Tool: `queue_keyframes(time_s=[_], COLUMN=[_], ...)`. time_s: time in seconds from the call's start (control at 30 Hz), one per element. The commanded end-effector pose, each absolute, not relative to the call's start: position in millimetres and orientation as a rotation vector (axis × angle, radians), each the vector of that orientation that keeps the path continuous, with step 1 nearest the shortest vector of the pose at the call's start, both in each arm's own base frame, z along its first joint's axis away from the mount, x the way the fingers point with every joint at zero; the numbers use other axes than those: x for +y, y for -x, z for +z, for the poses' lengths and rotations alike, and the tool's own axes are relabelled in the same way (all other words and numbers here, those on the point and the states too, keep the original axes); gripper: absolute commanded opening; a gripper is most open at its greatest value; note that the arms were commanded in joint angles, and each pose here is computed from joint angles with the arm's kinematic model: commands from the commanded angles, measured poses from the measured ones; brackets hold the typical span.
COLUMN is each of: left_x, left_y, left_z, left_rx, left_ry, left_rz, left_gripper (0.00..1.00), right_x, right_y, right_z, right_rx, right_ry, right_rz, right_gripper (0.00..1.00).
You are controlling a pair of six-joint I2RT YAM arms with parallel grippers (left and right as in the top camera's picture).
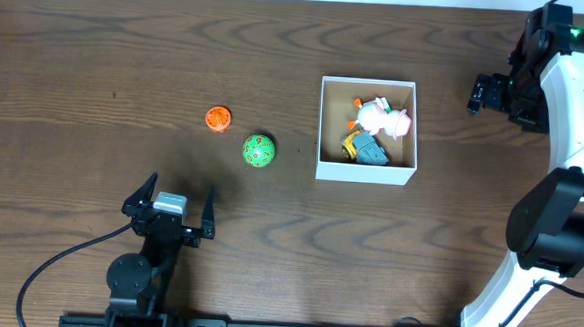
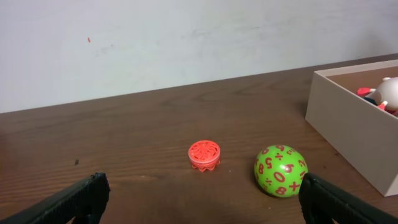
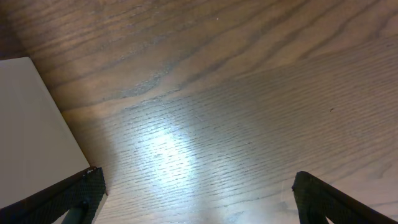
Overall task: Pack container
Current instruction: 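Raise the right gripper out of the box to the right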
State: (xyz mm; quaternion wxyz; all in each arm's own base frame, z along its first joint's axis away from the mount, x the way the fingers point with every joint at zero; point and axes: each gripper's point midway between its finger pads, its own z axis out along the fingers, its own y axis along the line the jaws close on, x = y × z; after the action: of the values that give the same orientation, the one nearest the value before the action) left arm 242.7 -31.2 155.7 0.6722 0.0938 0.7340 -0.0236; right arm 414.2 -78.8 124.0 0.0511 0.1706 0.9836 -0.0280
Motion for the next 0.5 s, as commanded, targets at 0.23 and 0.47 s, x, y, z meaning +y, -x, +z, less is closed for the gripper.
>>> queue_keyframes(time_s=[0.23,0.47], left_x=[-31.7,-31.7], left_y=[-242.1,-242.1], left_z=[140.0,139.4], left_rx=[1.697,1.708], left_ry=[-0.223,-0.156], left_rz=[-0.054,-0.114], left_gripper=[0.98,0.98], right_x=[-82.4,-82.2], right_y=[-412.6,-412.8], right_z=[126.7,126.7], right_rx=[2.982,2.982], right_ry=[-0.544,-0.543], right_rz=[-0.095,-0.095], right_gripper=[0.99,0.99])
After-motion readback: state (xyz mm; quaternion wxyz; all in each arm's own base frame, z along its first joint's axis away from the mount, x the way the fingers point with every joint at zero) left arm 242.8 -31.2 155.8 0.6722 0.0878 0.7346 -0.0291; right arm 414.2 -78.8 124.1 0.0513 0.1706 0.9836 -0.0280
